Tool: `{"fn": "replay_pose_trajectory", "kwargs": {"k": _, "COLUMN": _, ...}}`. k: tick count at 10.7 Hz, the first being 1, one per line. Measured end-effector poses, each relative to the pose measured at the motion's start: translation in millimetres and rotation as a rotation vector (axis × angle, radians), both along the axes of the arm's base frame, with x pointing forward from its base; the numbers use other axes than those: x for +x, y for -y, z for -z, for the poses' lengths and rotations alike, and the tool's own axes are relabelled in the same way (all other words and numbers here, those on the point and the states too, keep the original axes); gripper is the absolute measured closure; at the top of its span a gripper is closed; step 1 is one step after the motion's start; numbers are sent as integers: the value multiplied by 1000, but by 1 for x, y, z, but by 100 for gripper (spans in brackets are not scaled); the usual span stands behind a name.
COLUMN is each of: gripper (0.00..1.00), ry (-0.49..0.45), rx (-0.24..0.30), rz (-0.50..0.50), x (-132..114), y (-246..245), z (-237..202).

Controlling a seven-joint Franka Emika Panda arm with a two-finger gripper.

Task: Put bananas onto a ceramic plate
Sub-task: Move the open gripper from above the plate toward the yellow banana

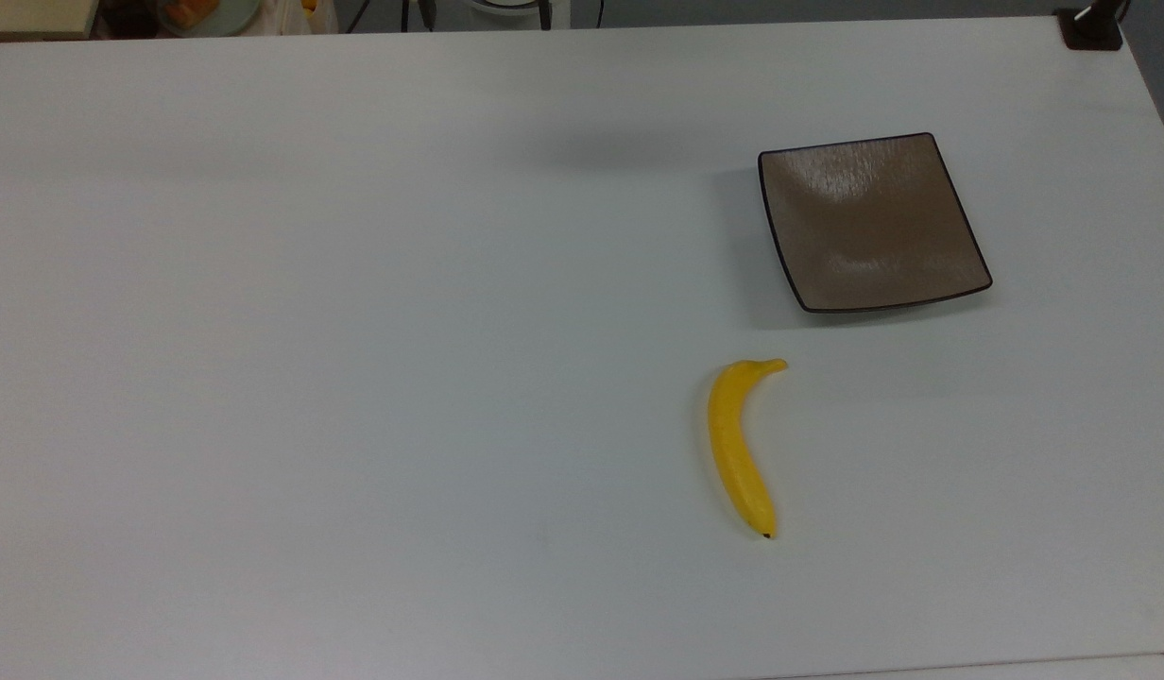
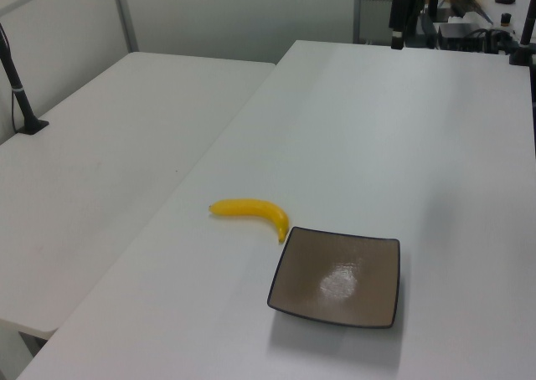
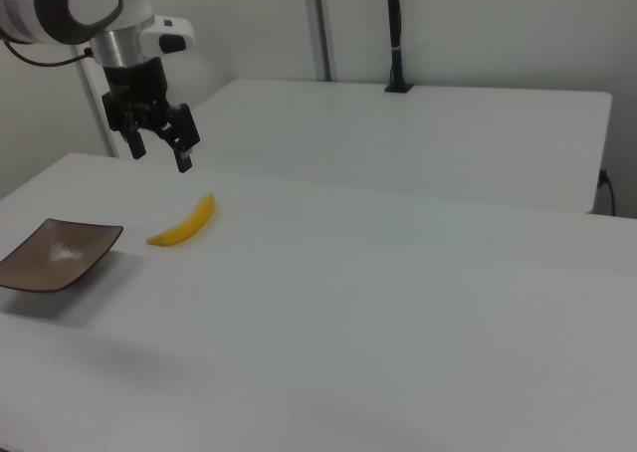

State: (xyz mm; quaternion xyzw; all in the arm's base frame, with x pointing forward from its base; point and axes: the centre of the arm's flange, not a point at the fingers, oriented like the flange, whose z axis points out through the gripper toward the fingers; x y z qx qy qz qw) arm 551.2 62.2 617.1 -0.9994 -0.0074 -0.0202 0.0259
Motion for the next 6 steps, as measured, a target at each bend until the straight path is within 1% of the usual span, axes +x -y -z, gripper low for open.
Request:
{"fn": "replay_pose_trajectory", "kwargs": {"k": 1, "gripper": 0, "ry": 3, "rx": -2, "rz": -9, "x": 4, "y": -3, "z": 5}}
{"fn": "replay_pose_trajectory", "kwargs": {"k": 6, "gripper": 0, "ry": -13, "rx": -4, "rz": -17, "x": 6, "y": -8, "z": 14}}
